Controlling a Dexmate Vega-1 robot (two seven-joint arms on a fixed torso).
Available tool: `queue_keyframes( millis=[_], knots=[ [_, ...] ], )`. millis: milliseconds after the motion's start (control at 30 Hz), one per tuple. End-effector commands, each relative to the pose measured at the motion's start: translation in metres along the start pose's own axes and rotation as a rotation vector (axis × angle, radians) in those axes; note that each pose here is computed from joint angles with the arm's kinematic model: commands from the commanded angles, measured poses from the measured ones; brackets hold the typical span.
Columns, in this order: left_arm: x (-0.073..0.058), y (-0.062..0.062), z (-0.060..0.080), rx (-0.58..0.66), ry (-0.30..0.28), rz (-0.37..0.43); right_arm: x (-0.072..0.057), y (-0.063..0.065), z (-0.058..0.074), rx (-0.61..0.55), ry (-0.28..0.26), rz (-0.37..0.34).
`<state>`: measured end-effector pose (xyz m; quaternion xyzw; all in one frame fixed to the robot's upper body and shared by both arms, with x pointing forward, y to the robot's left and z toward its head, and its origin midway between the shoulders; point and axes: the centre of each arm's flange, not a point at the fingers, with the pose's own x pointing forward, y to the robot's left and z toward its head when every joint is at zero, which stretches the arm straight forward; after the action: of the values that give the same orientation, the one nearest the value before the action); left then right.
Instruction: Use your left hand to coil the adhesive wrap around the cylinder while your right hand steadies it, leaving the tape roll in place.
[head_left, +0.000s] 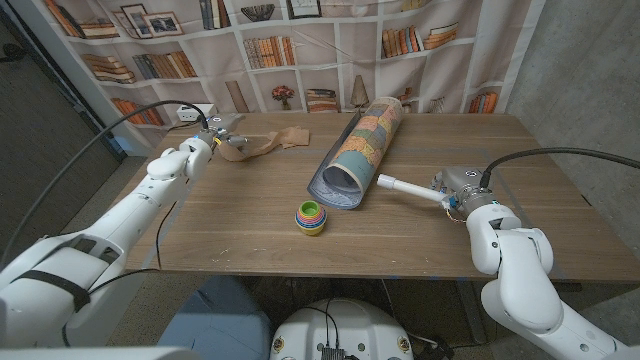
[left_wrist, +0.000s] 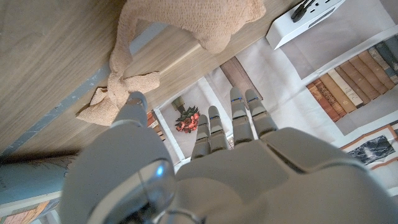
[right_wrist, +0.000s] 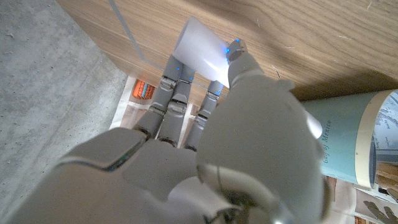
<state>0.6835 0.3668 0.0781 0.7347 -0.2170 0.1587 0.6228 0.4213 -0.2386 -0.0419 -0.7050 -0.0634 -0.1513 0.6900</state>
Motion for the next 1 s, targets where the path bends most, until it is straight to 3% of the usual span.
queue_keyframes(
  millis=[33,1000],
  knots=[
    [-0.0007,-0.0086,0.005,-0.026,0.011,-0.016,0.0023,0.0009,-0.0007,0.005,0.002,0.007],
    [0.0064,-0.0164,-0.0031,-0.06,0.072,-0.053,0.0073,-0.0004,0.0011,0.003,0.007,0.011]
  ],
)
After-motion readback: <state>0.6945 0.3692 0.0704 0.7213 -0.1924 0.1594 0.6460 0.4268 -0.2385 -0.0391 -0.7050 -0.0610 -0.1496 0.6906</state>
